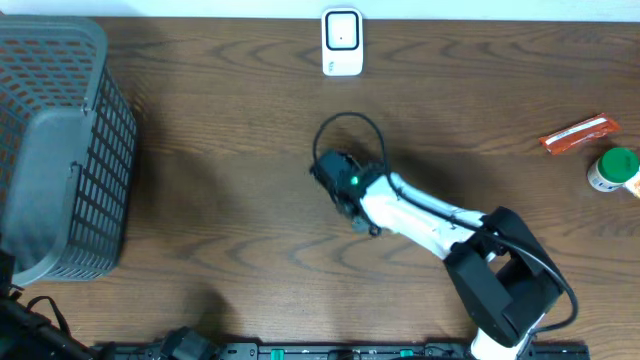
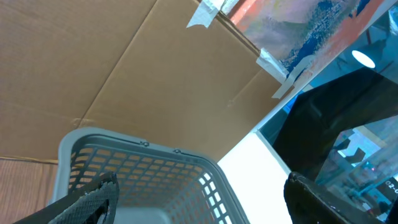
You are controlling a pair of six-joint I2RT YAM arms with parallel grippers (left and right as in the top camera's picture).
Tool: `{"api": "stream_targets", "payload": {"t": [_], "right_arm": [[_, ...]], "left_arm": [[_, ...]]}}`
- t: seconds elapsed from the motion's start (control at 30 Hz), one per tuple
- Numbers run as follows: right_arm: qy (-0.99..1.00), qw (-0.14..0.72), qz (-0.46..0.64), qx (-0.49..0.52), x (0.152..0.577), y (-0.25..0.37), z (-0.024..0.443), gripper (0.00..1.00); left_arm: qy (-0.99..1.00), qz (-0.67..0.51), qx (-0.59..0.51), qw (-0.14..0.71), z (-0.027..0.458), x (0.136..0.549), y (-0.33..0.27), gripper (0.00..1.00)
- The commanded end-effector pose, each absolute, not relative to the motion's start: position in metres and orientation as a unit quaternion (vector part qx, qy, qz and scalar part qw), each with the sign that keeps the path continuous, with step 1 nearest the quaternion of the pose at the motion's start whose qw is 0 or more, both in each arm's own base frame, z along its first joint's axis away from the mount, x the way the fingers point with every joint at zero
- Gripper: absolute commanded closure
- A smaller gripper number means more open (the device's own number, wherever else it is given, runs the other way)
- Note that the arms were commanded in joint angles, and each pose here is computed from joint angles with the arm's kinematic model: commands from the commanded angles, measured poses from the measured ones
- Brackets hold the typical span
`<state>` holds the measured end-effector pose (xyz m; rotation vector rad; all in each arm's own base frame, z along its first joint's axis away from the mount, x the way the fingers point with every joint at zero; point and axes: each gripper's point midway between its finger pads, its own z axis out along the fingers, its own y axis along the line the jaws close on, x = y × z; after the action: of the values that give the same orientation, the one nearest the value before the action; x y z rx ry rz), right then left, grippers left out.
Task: Scan the item barcode
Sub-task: 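Drag the wet-wipe pack left toward center with the right gripper, then release the wet-wipe pack and lift the right gripper away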
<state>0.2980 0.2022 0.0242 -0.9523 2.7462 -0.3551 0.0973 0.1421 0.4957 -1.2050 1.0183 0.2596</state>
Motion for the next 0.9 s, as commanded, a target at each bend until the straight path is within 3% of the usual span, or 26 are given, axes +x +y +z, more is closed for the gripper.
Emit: {"api": "stream_targets", "payload": {"t": [0.0,0.17,0.33,0.63,0.87], "right_arm": [[0.919,0.104,0.132,-0.358,0.279,0.289,0.088,0.99],[0.872,0.051,0.328,-0.361,0.25,0.321,0.135,0.99],[0.831,-0.01,0.444,-0.334,0.239,0.313,0.137,0.99],[0.782,-0.101,0.562,-0.249,0.237,0.301,0.098,0.99],[0.81,-0.138,0.524,-0.224,0.237,0.288,0.049,0.99]], "left_arm": [[0.453,0.13,-0.559,0.682,0.489,0.089,0.147,0.15],[0.453,0.13,-0.559,0.682,0.489,0.089,0.147,0.15],[0.453,0.13,-0.559,0.682,0.489,0.089,0.147,0.15],[0.453,0.13,-0.559,0.682,0.489,0.089,0.147,0.15],[0.453,0.13,-0.559,0.682,0.489,0.089,0.147,0.15]]}}
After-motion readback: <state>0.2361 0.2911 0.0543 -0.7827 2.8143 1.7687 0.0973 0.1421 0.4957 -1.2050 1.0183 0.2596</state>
